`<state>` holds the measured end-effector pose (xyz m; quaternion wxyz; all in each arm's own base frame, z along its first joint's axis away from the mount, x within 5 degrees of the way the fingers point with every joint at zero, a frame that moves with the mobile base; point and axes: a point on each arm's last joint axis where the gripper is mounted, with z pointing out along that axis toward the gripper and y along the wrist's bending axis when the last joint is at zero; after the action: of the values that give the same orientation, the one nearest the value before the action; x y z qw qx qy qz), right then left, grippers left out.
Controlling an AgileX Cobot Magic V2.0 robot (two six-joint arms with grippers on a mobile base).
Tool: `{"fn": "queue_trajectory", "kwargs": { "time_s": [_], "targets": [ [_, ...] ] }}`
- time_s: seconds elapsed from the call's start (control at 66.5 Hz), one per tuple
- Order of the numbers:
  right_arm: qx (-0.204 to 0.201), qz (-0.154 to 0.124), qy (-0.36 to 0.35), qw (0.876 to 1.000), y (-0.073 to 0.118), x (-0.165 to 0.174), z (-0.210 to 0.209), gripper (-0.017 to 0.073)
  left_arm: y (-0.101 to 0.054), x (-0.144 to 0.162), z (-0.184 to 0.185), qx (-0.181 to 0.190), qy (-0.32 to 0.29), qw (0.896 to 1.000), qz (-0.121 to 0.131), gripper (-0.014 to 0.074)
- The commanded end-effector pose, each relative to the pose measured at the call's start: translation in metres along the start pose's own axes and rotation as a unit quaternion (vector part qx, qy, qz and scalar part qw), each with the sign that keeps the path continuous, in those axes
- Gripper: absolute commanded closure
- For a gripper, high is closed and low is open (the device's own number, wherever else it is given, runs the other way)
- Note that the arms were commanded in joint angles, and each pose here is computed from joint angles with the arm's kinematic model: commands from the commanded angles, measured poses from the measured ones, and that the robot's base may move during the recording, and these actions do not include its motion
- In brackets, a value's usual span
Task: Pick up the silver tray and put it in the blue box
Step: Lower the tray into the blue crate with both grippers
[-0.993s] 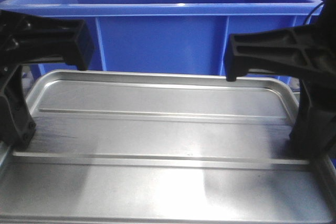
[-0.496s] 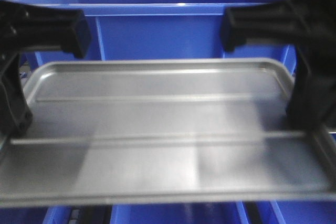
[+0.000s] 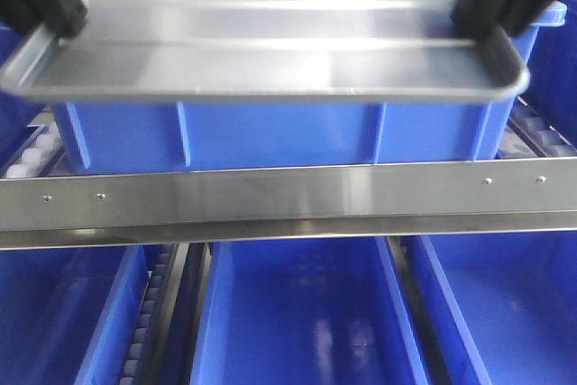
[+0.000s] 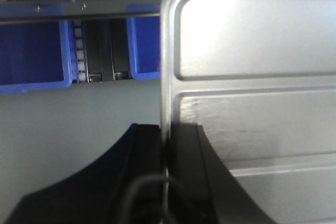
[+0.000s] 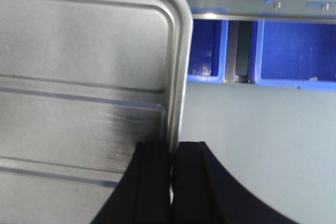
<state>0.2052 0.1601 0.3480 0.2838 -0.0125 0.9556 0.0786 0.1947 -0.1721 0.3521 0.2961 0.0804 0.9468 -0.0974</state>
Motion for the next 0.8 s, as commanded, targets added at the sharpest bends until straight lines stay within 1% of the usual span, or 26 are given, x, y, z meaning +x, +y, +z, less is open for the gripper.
{"fn": "queue_trajectory", "kwargs": {
  "time_s": [0.0,0.075,0.12,0.165,0.181,0.196,0.286,0.301,0.331,0.361,0.496,0.632,0.782],
  "targets": [
    [-0.095,-0.008,-0.077,0.992,0.018,-0.031,-0.019,0.0505,-0.015,-0.034,-0.015,0.093,-0.075,0.993,0.002,0.0608],
    [-0.099,-0.013,-0.088,0.991,0.022,-0.049,-0.019,0.0505,-0.013,-0.053,-0.015,0.094,-0.089,0.992,0.005,0.0608],
    [-0.101,-0.014,-0.092,0.99,0.025,-0.058,-0.017,0.0505,-0.012,-0.065,-0.014,0.095,-0.096,0.991,0.001,0.0608],
    [-0.107,-0.011,-0.102,0.989,0.027,-0.07,-0.019,0.0505,-0.011,-0.076,-0.014,0.098,-0.104,0.99,-0.003,0.0608],
    [-0.108,-0.01,-0.103,0.989,0.027,-0.073,-0.019,0.0505,-0.01,-0.078,-0.012,0.096,-0.104,0.99,0.001,0.0608],
    [-0.11,-0.009,-0.106,0.988,0.028,-0.078,-0.019,0.0505,-0.01,-0.084,-0.013,0.103,-0.107,0.989,-0.005,0.0608],
    [-0.122,-0.011,-0.115,0.986,0.033,-0.097,-0.018,0.0505,-0.008,-0.1,-0.008,0.12,-0.108,0.987,-0.004,0.0608],
    [-0.123,-0.012,-0.116,0.985,0.033,-0.1,-0.017,0.0505,-0.008,-0.102,-0.005,0.123,-0.107,0.987,0.0,0.0608],
    [-0.125,-0.013,-0.116,0.985,0.035,-0.106,-0.014,0.0505,-0.008,-0.108,-0.006,0.132,-0.109,0.985,-0.005,0.0608],
    [-0.128,-0.013,-0.12,0.984,0.036,-0.112,-0.015,0.0505,-0.008,-0.114,-0.006,0.136,-0.115,0.984,-0.003,0.0608],
    [-0.122,-0.007,-0.138,0.983,0.036,-0.142,-0.005,0.0505,-0.003,-0.142,0.003,0.126,-0.141,0.982,0.004,0.0608],
    [-0.114,-0.011,-0.154,0.981,0.035,-0.163,0.005,0.0505,0.003,-0.164,0.012,0.117,-0.16,0.98,-0.006,0.0608],
    [-0.11,-0.004,-0.167,0.98,0.033,-0.177,0.026,0.0505,0.008,-0.177,0.026,0.111,-0.176,0.978,-0.014,0.0608]
  ]
}}
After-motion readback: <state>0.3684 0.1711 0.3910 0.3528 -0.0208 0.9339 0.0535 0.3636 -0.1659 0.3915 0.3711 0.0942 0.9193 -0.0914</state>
